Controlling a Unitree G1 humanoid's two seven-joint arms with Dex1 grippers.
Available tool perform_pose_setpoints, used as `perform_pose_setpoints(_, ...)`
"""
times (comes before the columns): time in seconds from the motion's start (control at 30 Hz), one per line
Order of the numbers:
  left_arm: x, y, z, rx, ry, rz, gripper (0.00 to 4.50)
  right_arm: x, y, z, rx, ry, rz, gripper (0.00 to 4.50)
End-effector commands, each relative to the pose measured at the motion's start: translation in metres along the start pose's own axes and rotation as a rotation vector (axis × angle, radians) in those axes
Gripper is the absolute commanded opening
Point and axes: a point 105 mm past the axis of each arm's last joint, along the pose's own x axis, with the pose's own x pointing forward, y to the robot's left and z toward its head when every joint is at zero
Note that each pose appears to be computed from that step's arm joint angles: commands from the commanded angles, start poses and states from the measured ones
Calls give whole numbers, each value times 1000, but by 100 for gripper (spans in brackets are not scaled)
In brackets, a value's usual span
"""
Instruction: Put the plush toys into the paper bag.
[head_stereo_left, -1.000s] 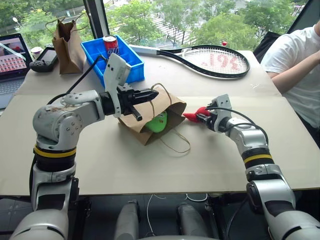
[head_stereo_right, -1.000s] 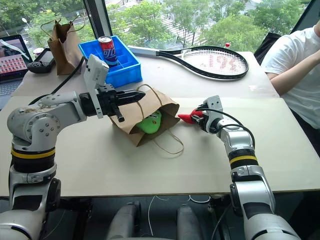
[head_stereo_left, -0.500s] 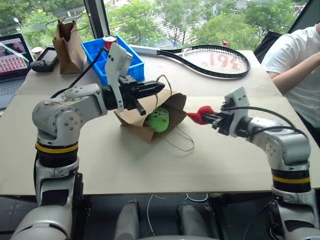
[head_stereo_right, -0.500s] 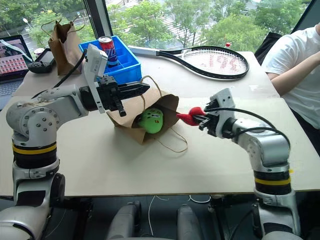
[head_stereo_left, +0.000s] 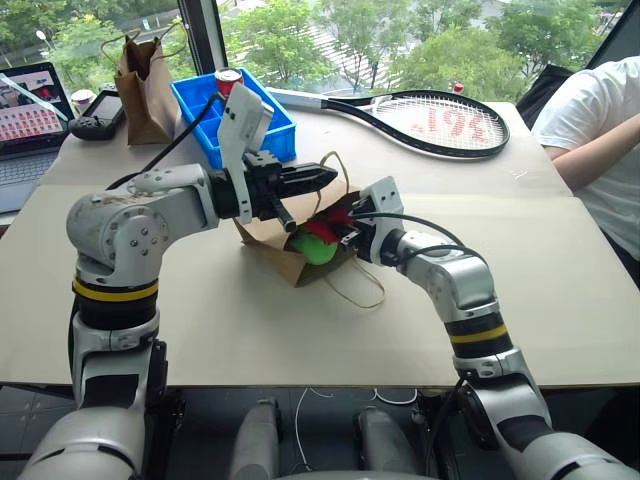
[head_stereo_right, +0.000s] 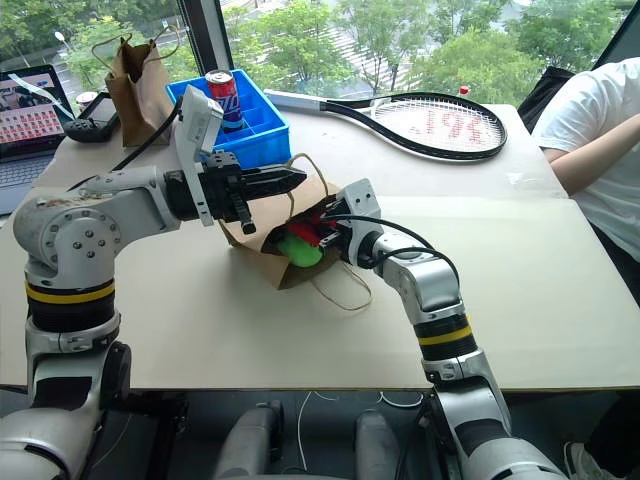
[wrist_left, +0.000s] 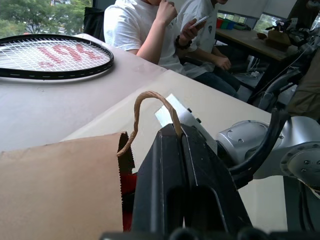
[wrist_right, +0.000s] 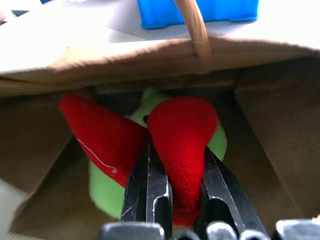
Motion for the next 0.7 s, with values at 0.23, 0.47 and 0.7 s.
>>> perform_pose_setpoints(0.23,-1,-9,17,55,-42,-17,0,37,14,14,76,-201,-24,5)
perform_pose_setpoints(0.47,-2,-7,14,53,-39,3,0,45,17,-2,154,-174,-15,159)
perform_pose_setpoints(0.7,-6,2,7,59,-15,47,0,23,17,7,104,-146,44,414)
